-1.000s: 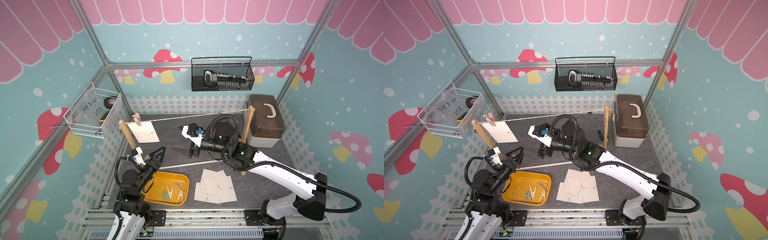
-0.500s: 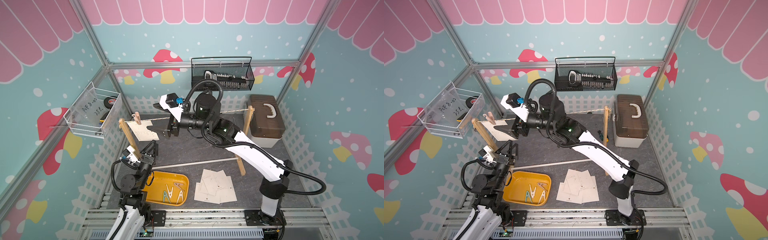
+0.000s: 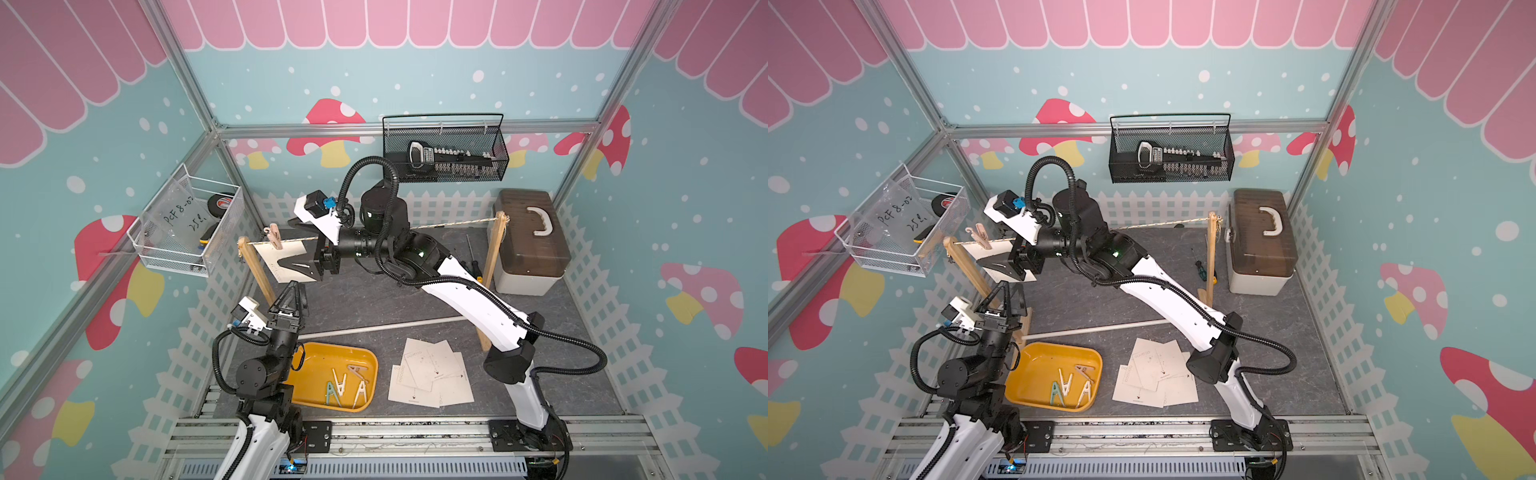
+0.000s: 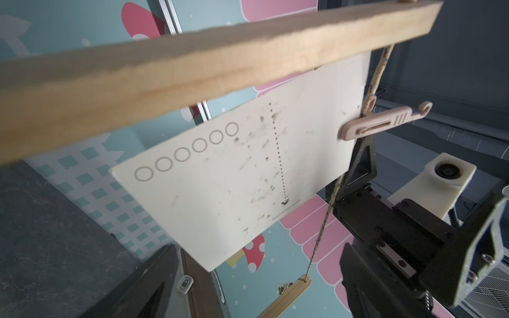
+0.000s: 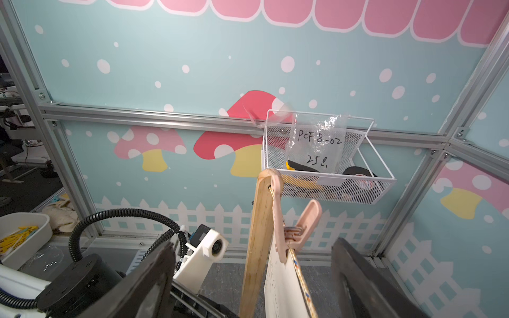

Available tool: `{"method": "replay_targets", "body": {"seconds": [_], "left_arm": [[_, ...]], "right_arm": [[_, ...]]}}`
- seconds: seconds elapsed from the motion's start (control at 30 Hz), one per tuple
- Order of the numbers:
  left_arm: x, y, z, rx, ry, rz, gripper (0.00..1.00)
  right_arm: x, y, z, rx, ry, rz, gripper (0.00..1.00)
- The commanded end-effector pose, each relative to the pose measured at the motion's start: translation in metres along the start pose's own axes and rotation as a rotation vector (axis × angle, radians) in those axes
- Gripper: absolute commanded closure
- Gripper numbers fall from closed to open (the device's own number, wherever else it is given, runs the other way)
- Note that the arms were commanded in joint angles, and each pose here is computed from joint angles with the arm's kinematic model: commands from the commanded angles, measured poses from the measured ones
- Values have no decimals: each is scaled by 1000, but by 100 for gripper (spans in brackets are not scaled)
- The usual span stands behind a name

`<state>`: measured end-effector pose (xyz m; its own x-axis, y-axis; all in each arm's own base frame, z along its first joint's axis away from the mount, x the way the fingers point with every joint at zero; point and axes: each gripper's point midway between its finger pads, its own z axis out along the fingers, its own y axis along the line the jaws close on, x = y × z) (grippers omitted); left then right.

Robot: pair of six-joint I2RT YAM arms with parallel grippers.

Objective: Remove the postcards from the strings
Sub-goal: Pinch the postcard on the clothesline.

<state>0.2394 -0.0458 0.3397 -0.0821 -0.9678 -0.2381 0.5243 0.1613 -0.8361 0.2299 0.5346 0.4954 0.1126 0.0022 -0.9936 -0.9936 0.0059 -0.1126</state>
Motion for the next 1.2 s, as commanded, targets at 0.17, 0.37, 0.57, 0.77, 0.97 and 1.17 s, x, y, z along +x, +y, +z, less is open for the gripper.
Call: {"method": "replay_targets", "body": {"seconds": [0.17,0.37,0.57,0.77,0.97,1.17], "left_arm": [[-10,-6,-6,47,-62,16,14],[-7,6,-10,20,-55,-4,14],[-5,15,-9,-15,-49,5,8],[-5,20,-2,-44,-43,19,4],[-7,9,11,3,-44,35,4],[-9,1,19,38,-48,43,4]], "right_arm": [[-1,-1,6,-19,-22,12,13],[-7,-3,5,-7,-44,-3,13],[-22,2,2,-27,-85,-15,14],[-31,10,-2,-58,-106,-22,14],[-31,15,-3,-81,-105,-39,14],[-25,14,-3,-80,-88,-51,14]]}}
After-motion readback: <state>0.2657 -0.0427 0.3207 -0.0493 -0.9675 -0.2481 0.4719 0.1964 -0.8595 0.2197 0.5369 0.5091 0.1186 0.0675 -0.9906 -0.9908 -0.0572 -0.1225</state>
